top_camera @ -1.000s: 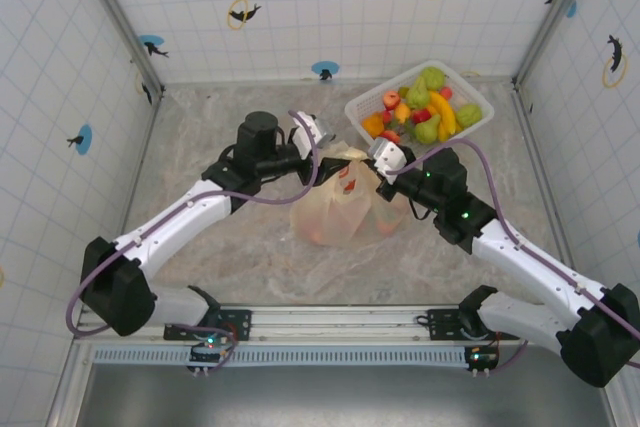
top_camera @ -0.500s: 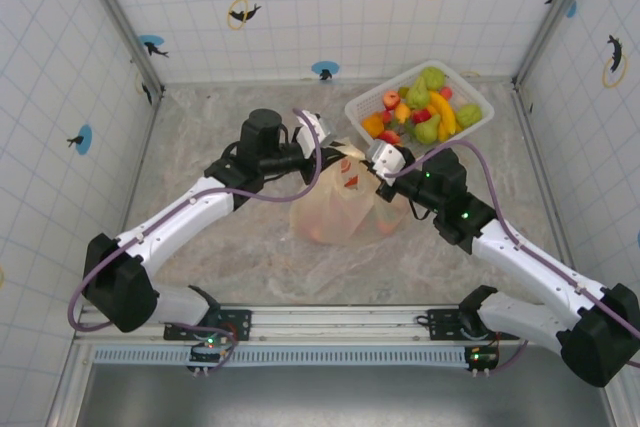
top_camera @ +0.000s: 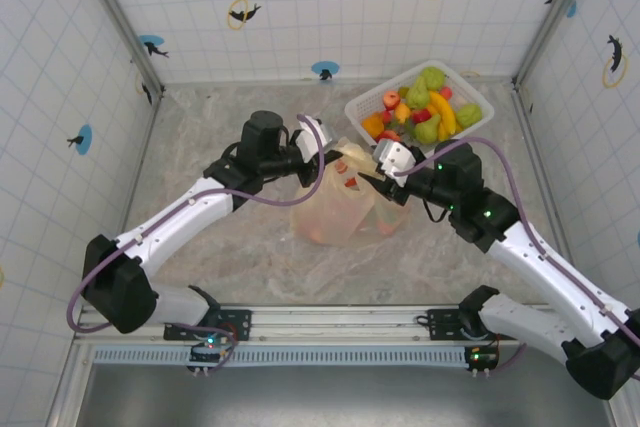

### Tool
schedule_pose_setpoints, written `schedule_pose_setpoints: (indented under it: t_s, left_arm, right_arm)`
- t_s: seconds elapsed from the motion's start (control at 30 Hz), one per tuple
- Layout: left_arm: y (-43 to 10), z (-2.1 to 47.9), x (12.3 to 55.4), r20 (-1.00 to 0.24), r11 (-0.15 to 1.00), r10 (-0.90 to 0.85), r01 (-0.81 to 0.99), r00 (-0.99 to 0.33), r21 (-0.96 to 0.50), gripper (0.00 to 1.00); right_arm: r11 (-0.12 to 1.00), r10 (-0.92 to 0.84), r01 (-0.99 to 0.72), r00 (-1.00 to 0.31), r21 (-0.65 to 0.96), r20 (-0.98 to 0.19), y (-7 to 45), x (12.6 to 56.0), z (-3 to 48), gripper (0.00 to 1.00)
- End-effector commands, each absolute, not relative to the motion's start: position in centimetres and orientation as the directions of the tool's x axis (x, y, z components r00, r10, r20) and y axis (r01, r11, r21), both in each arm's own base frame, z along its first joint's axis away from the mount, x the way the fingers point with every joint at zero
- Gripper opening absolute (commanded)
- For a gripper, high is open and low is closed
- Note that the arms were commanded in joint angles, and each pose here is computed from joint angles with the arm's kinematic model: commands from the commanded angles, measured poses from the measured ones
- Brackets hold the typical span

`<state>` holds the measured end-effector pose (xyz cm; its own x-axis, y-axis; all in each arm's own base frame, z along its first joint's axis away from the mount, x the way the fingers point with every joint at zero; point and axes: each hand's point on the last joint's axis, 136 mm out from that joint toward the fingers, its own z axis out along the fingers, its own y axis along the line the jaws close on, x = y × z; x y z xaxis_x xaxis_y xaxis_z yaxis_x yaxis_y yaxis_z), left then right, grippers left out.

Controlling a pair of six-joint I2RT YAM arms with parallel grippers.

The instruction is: Place the fake fruits into the plastic bag and tie a complex knot

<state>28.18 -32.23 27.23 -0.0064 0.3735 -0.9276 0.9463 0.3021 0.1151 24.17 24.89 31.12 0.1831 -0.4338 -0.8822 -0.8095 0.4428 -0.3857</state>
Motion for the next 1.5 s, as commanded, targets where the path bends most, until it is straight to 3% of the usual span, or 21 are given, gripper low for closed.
schedule_pose_setpoints:
  t_s: [0.0,0.43,0.73,0.8,0.97,1.0,1.1,1.27,1.4,1.47]
  left_arm:
    - [-32.0,28.6,27.7,-0.916,0.285,0.391,0.935,0.087,0.210,0.00]
    - [-32.3,28.3,27.2,-0.842,0.228,0.463,0.881,0.276,0.414,0.00]
    - [-32.4,28.7,27.0,-0.831,0.216,0.450,0.863,0.327,0.457,0.00]
    - [-32.4,28.7,27.1,-0.829,0.219,0.451,0.860,0.330,0.461,0.00]
    - [-32.4,29.0,27.2,-0.836,0.233,0.444,0.859,0.323,0.456,0.00]
    - [-32.4,29.2,27.3,-0.844,0.247,0.436,0.860,0.313,0.447,0.12]
    - [-32.0,29.8,27.7,-0.863,0.303,0.429,0.858,0.267,0.415,0.30]
    - [-30.6,28.2,28.0,-0.871,0.376,0.463,0.853,0.165,0.361,0.50]
    - [-29.7,26.3,28.6,-0.860,0.421,0.501,0.841,0.099,0.341,0.51]
    - [-29.5,26.3,28.8,-0.861,0.439,0.502,0.835,0.079,0.332,0.44]
  right_arm:
    - [0.446,-0.469,-0.805,0.162,-0.391,-0.868,24.2,24.3,31.4,0.63]
    - [0.432,-0.475,-0.831,0.120,-0.350,-0.872,26.5,26.5,30.4,0.49]
    - [0.446,-0.438,-0.840,0.098,-0.311,-0.893,28.0,28.0,29.7,0.36]
    - [0.444,-0.441,-0.842,0.091,-0.306,-0.893,28.2,28.2,29.4,0.31]
    - [0.459,-0.400,-0.844,0.082,-0.277,-0.913,28.6,28.2,29.5,0.05]
    - [0.460,-0.396,-0.845,0.081,-0.274,-0.915,28.6,28.2,29.5,0.00]
    - [0.472,-0.396,-0.840,0.070,-0.269,-0.915,28.4,28.3,29.2,0.00]
    - [0.490,-0.400,-0.828,0.065,-0.273,-0.914,28.0,28.3,29.1,0.00]
    - [0.489,-0.405,-0.825,0.072,-0.282,-0.911,27.8,28.2,29.2,0.00]
    - [0.489,-0.419,-0.823,0.071,-0.290,-0.905,27.7,28.2,28.9,0.00]
